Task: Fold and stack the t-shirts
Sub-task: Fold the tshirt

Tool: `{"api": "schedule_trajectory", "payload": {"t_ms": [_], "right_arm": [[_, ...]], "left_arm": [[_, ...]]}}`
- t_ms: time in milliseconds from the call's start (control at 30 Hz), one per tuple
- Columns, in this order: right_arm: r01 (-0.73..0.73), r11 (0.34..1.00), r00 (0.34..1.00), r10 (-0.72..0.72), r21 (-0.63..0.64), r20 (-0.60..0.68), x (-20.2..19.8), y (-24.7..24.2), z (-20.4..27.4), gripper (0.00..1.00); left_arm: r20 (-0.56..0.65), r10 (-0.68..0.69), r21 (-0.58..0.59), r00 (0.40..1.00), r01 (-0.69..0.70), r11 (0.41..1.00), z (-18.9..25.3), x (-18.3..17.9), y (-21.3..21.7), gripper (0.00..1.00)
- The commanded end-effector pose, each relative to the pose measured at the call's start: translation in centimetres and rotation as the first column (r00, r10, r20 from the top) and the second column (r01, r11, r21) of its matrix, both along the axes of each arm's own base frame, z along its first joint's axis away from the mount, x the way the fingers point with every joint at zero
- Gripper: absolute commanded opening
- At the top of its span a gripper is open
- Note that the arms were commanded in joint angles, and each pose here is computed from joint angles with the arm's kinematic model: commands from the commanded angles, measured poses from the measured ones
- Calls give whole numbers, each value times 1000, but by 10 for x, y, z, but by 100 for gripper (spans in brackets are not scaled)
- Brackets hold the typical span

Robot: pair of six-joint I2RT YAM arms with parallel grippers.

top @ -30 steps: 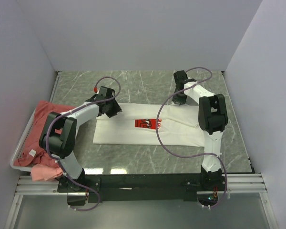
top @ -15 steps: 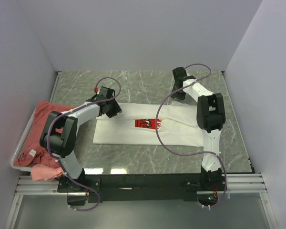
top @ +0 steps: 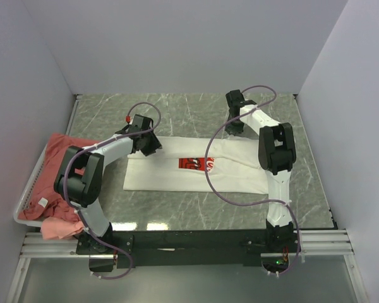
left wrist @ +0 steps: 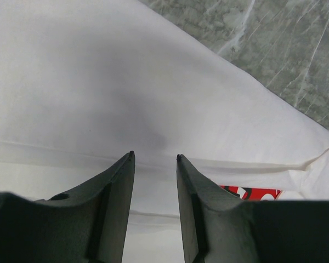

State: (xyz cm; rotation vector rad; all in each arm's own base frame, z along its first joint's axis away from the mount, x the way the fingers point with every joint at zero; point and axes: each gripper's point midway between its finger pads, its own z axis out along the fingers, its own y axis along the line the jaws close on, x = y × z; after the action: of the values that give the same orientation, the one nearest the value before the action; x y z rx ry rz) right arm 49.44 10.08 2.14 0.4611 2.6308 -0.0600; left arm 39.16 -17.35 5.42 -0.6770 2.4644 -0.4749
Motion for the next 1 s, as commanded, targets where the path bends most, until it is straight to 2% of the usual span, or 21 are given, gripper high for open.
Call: {"api": "schedule_trajectory", "payload": {"t_ms": [0,33,67,167,267,567,767,967], "right_arm": [[8,1000,1000,-8,-15,-7,-3,0,5,36],[9,1000,1000,-9,-15,-7,-3,0,5,33],[8,1000,1000,-8,-14,-4,-3,1,6,24],[12,1000,1000,-12,-9,11,-1,1,10,7],[13,1000,998,-13,2,56,6,2,26,0],[16,999,971,-27,49,236,15,4,94,0],[13,996,964,-37,94,263,-6,6,106,0],[9,990,959,-48,138,279,-45,10,106,0]], "left_arm": [[39,-9,-18,999,9,1000,12,11,-8,42],[37,-8,-19,999,9,1000,11,11,-8,41],[36,-7,-22,999,8,1000,11,11,-8,41],[31,-9,-23,999,10,1000,9,11,-9,41],[27,-7,-20,1000,7,1000,7,10,-8,41],[20,-5,-22,1000,6,1000,6,10,-9,42],[19,-3,-24,1000,3,1000,7,13,-10,42],[22,-6,-25,1000,6,1000,10,18,-11,42]]}}
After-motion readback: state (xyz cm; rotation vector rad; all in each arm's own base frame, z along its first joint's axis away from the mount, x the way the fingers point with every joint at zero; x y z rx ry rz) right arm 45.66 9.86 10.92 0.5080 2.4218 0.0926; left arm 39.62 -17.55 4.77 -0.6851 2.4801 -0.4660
